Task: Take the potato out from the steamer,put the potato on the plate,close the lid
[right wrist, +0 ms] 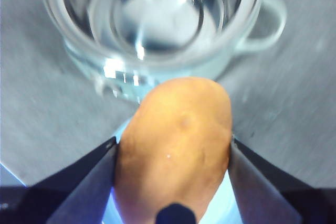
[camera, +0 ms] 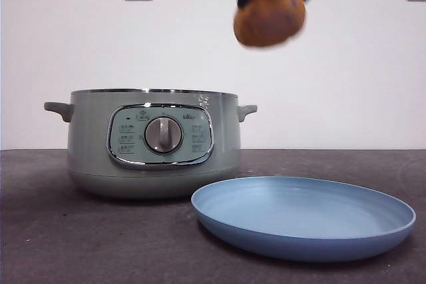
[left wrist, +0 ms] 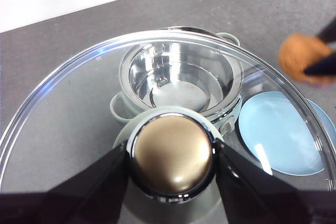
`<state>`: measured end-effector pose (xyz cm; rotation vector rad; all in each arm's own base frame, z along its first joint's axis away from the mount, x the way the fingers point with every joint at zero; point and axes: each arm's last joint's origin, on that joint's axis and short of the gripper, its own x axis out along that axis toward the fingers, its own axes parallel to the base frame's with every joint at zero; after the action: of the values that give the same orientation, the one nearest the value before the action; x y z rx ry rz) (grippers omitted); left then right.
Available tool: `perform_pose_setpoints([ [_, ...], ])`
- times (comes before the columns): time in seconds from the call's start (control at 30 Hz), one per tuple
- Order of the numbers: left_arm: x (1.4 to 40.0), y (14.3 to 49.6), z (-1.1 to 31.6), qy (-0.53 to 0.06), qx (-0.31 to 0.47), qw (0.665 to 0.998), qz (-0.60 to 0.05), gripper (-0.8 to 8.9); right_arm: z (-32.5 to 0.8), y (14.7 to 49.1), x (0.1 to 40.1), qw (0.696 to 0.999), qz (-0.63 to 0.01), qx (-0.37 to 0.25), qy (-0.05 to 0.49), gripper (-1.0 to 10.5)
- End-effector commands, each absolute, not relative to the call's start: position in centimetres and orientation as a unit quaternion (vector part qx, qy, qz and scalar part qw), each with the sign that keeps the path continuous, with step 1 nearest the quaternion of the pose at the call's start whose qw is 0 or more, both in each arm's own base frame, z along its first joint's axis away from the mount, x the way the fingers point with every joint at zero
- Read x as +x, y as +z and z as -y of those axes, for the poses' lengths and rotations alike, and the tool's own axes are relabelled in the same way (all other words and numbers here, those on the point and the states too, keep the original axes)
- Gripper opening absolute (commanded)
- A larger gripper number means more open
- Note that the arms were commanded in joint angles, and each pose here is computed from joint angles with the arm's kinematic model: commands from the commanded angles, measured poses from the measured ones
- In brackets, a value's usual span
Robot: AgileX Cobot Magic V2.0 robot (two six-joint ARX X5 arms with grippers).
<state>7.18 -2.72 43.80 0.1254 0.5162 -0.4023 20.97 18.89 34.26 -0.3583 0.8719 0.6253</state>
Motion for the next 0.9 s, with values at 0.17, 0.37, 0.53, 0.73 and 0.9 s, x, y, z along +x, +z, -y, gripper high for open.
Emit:
perform_pose_setpoints([
  [0.17, 7.0, 44.4, 2.6, -0.199, 0.059, 0.952, -0.223, -0.09, -17.6, 27.7, 19.5, 0.837, -0.440, -0.159, 0.283, -0.1],
  [0.37, 6.9, 44.4, 2.6, -0.199, 0.059, 0.952, -0.223, -0.09, -17.3, 23.2, 19.2, 0.843, -0.434, -0.143, 0.283, -0.1],
  [0.53, 6.9, 44.4, 2.6, -0.199, 0.059, 0.952, -0.223, -0.09, -17.0, 20.6, 18.9, 0.850, -0.423, -0.136, 0.282, -0.1],
  [0.73, 7.1, 44.4, 2.7, -0.200, 0.059, 0.952, -0.225, -0.09, -16.2, 18.3, 18.9, 0.846, -0.438, -0.136, 0.270, -0.1],
  [0.9, 7.1, 44.4, 2.7, -0.200, 0.059, 0.953, -0.221, -0.09, -15.7, 17.5, 18.9, 0.843, -0.451, -0.137, 0.261, -0.1],
])
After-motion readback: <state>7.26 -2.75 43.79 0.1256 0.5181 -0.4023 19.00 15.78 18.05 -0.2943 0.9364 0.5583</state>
